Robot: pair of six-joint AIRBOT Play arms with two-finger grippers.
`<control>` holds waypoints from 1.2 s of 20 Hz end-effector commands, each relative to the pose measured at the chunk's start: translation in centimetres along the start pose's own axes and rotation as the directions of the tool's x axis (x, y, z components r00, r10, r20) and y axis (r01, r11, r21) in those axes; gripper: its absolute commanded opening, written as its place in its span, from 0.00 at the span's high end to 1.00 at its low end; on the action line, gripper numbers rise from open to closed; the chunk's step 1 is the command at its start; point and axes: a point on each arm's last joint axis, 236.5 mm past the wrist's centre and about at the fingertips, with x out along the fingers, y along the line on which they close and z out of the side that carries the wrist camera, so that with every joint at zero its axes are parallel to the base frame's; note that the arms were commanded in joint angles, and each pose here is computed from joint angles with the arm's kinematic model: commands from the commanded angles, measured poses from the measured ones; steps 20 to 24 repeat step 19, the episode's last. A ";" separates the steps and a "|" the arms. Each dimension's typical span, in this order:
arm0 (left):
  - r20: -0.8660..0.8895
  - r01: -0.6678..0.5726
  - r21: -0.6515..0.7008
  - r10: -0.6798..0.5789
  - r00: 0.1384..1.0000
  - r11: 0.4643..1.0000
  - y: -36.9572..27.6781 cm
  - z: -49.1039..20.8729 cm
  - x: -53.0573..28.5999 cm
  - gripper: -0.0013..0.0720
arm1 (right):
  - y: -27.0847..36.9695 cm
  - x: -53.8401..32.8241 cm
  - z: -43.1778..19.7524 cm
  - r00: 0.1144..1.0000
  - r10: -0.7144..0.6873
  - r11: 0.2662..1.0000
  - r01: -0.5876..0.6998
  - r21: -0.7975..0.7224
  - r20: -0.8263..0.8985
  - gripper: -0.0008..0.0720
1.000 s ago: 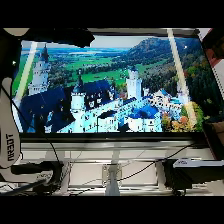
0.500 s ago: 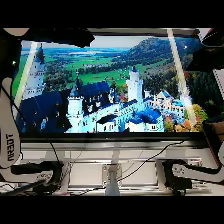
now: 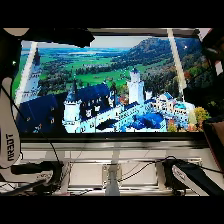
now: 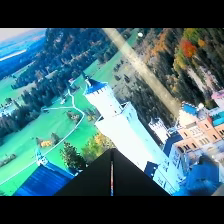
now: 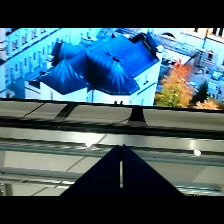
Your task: Fold the clothes and pants, and hang the long-sleeved shirts on hangers.
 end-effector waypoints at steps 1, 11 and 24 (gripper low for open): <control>0.000 -0.001 -0.001 0.001 1.000 1.000 0.1 0.0 0.0 0.97 | -1.4 2.2 -1.9 0.998 -0.062 0.998 0.062 0.016 -0.009 0.93; 0.000 -0.001 -0.001 0.001 1.000 1.000 0.1 0.0 0.0 0.97 | -0.6 2.3 -0.2 0.998 -0.029 1.000 0.028 0.013 0.064 0.93; 0.000 -0.001 0.000 0.001 1.000 1.000 0.1 0.0 0.0 0.97 | -0.6 2.3 -0.2 0.998 -0.029 1.000 0.028 0.013 0.064 0.93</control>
